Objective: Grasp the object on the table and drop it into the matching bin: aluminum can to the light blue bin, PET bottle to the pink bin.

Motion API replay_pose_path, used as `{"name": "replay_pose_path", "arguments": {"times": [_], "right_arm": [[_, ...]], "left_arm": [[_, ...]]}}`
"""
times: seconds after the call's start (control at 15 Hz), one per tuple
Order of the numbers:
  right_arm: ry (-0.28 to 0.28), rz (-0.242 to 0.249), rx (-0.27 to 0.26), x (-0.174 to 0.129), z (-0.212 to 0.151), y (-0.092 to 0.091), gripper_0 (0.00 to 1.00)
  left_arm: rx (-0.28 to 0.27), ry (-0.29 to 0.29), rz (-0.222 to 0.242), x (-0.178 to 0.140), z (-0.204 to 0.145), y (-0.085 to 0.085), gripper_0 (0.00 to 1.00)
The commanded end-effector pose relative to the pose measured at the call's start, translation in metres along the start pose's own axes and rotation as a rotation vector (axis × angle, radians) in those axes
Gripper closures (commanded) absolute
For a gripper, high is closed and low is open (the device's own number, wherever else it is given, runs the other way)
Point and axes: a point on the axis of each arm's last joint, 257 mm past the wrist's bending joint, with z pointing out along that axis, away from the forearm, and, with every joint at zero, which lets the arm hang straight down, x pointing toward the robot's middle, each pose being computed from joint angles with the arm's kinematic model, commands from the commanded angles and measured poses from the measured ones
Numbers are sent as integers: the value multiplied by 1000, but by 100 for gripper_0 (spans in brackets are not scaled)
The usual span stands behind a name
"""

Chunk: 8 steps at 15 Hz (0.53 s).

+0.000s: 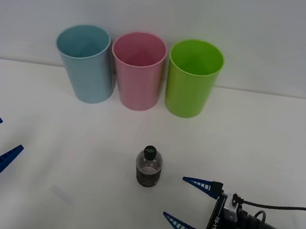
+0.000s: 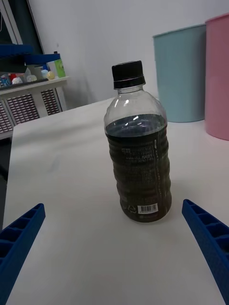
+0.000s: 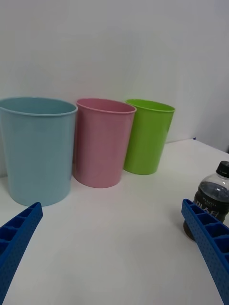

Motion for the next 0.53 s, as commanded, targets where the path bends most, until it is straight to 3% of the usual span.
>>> {"name": "replay_pose_path", "arguments": {"times": [0.07,0.53], "right_arm": [[17,-90,30,5,14,-5,0],[19,-88,94,8,60,-7,0]], "left_arm": [[0,0,0,0,0,0,0],[0,0,0,0,0,0,0]]}}
